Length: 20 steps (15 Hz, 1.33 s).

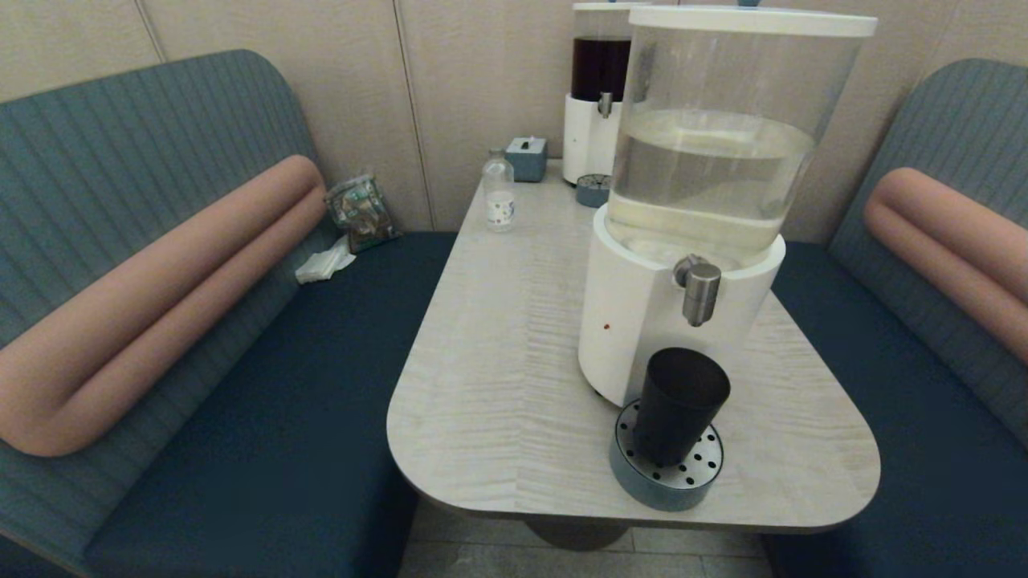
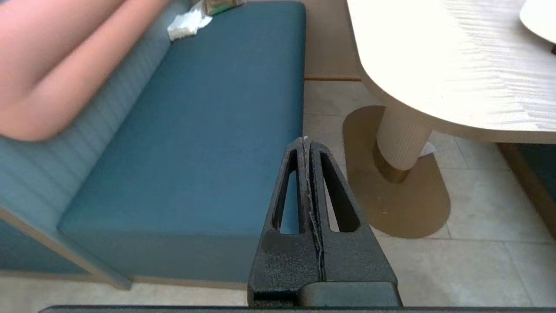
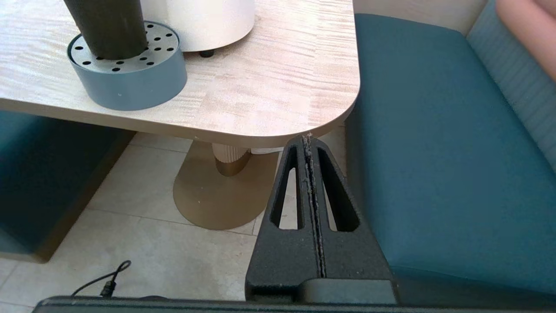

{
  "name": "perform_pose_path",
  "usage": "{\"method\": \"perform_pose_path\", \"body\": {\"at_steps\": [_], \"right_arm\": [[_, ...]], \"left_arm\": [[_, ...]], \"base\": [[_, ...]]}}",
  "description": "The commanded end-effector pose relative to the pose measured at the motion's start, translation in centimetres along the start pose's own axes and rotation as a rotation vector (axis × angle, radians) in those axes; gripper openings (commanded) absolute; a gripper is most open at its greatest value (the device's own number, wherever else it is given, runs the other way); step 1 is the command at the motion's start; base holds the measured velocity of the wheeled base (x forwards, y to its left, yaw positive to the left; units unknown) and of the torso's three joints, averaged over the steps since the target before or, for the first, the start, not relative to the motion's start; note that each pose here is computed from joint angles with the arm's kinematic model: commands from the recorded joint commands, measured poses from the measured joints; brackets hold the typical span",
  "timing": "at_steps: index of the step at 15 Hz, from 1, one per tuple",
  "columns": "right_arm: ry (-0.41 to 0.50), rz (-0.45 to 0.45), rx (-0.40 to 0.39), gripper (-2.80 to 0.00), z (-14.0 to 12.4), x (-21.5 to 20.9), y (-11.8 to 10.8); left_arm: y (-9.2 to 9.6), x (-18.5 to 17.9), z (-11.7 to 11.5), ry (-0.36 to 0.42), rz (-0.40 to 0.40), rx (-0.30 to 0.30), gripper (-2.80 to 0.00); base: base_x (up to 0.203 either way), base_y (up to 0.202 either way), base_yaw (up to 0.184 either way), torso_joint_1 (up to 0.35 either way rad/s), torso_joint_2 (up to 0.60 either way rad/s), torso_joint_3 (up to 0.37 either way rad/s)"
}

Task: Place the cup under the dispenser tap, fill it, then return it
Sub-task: Turn on the faucet

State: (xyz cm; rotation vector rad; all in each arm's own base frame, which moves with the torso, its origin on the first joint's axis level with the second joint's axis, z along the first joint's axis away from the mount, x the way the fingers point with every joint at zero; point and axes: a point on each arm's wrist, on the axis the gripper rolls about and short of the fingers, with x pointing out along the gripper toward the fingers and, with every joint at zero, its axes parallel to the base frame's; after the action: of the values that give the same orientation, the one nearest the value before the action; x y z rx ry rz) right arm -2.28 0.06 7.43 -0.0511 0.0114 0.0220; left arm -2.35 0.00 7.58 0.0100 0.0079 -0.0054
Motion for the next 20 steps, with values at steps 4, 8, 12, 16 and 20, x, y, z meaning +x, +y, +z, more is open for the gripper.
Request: {"method": "perform_pose_path", "body": {"at_steps": [4, 8, 12, 16, 20], "right_arm": [[0.000, 0.004, -0.022, -2.80, 0.0, 0.0, 0.0], [-0.031, 0.013, -0.020, -2.80, 1.1, -0.4, 0.0], [-0.144, 0.092, 0.122, -2.80, 10.5, -4.1, -0.2], [0.065, 0.195, 0.240, -2.80, 18.7, -0.5, -0.5], [0.219, 0.463, 0.303, -2.80, 24.1, 3.8, -0.3]], "left_arm": [[0.0, 0.1, 0.0, -0.014, 0.003, -0.017, -2.80], [0.0, 0.1, 0.0, -0.014, 0.004, -0.019, -2.80], [0.0, 0.1, 0.0, -0.015, 0.005, -0.021, -2.80], [0.0, 0.1, 0.1, -0.016, 0.005, -0.021, -2.80], [0.0, 0.1, 0.0, -0.015, 0.004, -0.021, -2.80]], "base": [[0.000, 0.000, 0.000, 0.000, 0.00, 0.000], [0.000, 0.000, 0.000, 0.000, 0.00, 0.000], [0.000, 0.000, 0.000, 0.000, 0.00, 0.000], [0.000, 0.000, 0.000, 0.000, 0.00, 0.000], [0.000, 0.000, 0.000, 0.000, 0.00, 0.000]]}}
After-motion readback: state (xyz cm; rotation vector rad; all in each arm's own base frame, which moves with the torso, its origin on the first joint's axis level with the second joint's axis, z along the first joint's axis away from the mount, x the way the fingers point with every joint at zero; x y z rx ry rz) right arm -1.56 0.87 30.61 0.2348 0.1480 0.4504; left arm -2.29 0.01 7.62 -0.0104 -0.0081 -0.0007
